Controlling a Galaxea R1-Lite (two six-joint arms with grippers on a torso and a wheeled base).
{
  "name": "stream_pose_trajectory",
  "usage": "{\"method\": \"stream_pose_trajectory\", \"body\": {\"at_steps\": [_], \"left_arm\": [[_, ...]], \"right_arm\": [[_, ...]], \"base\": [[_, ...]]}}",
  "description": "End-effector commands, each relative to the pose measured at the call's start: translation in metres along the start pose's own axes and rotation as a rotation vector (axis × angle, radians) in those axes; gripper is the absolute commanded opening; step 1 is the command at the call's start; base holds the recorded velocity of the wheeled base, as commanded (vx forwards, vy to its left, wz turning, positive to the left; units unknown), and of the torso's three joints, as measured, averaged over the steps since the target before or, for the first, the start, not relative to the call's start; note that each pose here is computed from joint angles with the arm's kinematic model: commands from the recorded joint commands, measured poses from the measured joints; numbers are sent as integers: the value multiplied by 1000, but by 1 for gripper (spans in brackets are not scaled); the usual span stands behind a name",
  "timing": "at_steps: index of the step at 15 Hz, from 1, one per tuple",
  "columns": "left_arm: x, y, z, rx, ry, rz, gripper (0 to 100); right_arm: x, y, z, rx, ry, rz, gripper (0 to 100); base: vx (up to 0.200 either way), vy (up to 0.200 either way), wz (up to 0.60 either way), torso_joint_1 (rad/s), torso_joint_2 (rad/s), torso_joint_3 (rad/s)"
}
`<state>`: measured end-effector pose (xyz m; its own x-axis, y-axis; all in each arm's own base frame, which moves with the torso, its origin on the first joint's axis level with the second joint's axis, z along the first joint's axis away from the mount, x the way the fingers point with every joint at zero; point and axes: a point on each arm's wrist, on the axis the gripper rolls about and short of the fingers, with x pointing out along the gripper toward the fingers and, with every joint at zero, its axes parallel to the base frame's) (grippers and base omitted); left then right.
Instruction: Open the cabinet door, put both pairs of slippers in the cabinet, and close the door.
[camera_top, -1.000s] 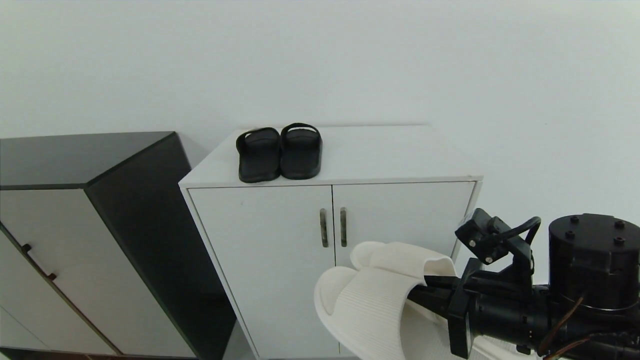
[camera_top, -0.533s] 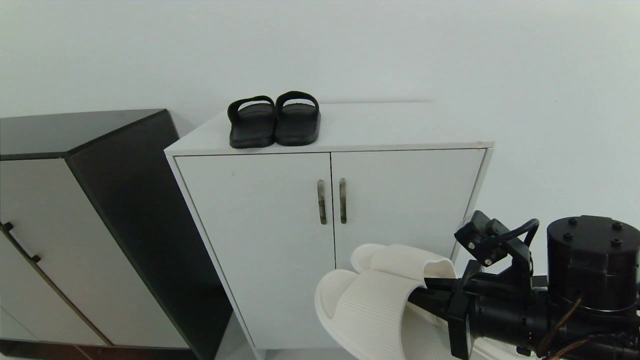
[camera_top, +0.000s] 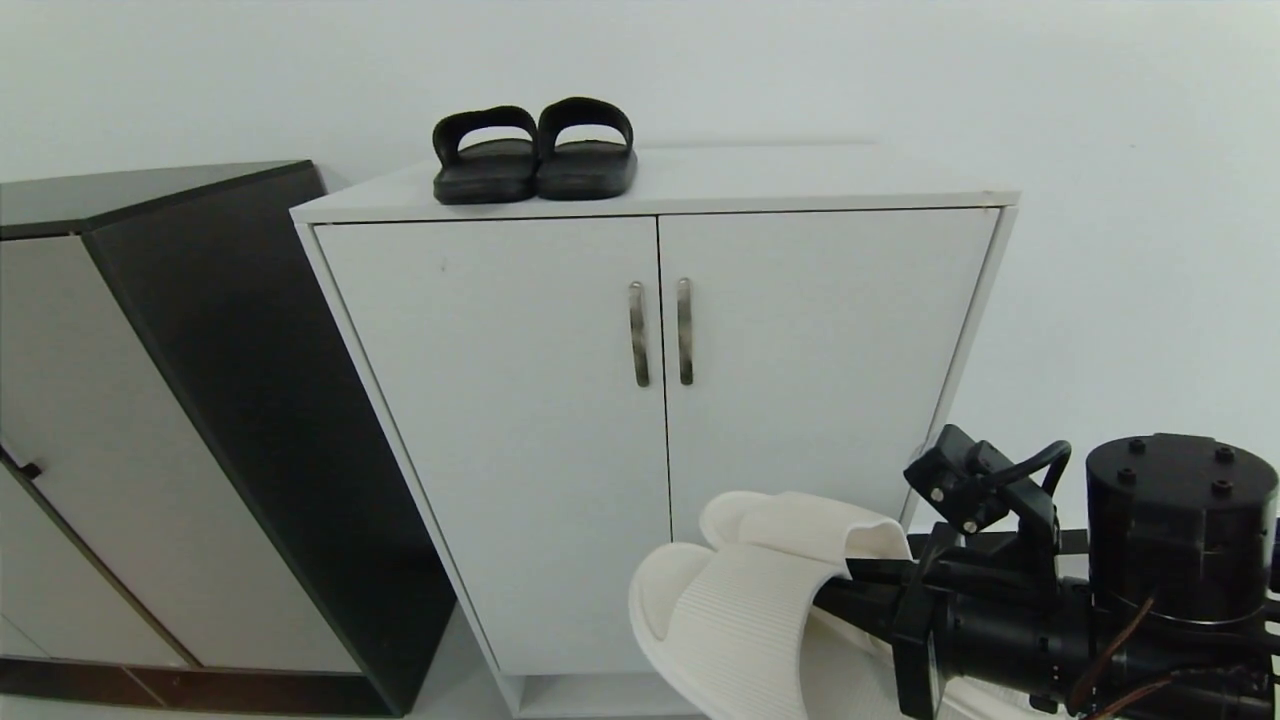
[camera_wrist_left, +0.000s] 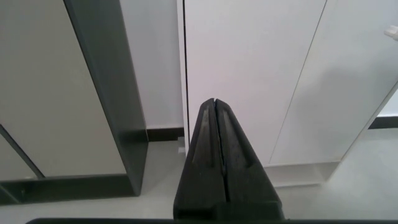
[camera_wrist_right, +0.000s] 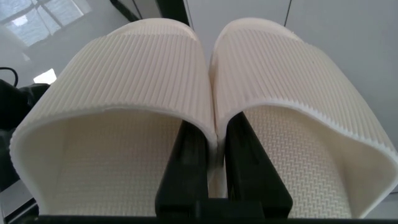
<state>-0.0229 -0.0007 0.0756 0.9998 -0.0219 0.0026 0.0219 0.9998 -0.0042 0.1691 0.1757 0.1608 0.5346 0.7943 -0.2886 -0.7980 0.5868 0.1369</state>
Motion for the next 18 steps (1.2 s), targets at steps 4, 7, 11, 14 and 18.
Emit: {"method": "stream_pose_trajectory", "body": {"at_steps": [4,7,11,14,18], "left_arm": [[0,0,0,0,1,0,0],[0,0,0,0,1,0,0],[0,0,0,1,3,-3,0],[0,0,0,6,1,7,0],[0,0,0,10,3,-7,100]], "right_arm": [[0,1,-2,-1,6,5,0],[1,2,-3,-6,10,9,0],[0,2,-3,-24,11,7,0],[-2,4,-4,-50,9,13,0],[-3,5,-3,-53,3,15,0]], "base": [[0,0,0,-33,327,286],[0,0,0,2,44,31],[150,0,0,-3,4,8],[67,0,0,1,1,4],[0,0,0,0,0,0]]}}
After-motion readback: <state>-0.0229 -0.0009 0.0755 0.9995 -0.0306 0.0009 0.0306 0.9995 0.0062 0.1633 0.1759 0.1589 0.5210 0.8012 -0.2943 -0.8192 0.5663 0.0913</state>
